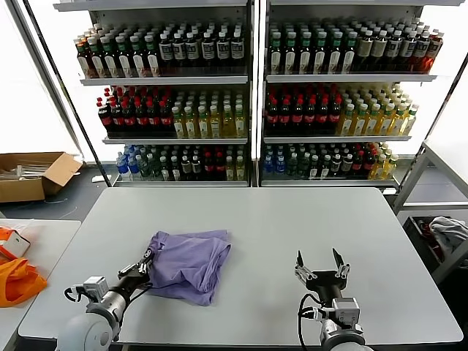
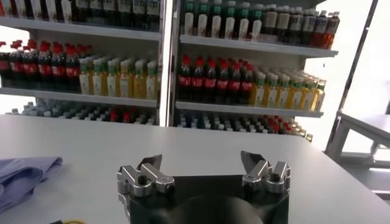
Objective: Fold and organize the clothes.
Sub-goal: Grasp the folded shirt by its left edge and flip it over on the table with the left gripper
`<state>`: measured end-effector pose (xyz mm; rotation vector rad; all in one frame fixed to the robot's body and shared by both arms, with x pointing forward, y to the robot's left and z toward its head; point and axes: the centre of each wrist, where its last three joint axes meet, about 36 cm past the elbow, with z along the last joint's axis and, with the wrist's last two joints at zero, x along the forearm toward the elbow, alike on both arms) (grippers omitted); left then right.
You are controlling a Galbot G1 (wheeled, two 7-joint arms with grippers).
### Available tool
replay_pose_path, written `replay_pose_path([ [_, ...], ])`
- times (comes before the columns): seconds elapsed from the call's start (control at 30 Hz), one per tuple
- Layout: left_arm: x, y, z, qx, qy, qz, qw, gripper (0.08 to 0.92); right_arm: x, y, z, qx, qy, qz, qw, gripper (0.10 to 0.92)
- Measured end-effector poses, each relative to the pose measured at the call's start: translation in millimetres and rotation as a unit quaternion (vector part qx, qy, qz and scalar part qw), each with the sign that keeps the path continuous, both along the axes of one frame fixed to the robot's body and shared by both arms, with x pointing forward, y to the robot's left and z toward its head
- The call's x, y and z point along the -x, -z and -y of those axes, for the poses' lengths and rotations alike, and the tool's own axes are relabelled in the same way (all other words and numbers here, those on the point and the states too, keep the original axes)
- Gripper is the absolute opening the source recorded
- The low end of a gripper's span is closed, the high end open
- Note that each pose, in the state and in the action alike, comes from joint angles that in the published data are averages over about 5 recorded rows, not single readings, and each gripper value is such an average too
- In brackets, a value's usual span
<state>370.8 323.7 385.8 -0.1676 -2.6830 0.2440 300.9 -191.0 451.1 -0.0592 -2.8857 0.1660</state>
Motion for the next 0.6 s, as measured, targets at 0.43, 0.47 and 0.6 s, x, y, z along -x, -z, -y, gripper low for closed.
replay_pose_path([
  [0.43, -3.6, -11.6, -53.5, -0.057, -0.054, 0.025, 0.997, 0.102, -9.9, 5.0, 1.5, -0.001, -0.002, -0.001, 1.0, 0.823],
  [0.47, -4.3, -15.2, -62.8, -0.065, -0.062, 0.028, 0.996, 0.102, -10.9, 5.3, 1.6, -0.001, -0.002, -0.001, 1.0, 0.823],
  [0.6, -6.7, -36.2, -105.9, -0.097, -0.098, 0.041, 0.99, 0.102, -14.1, 6.6, 0.8, -0.002, -0.001, -0.001, 1.0, 0.823],
])
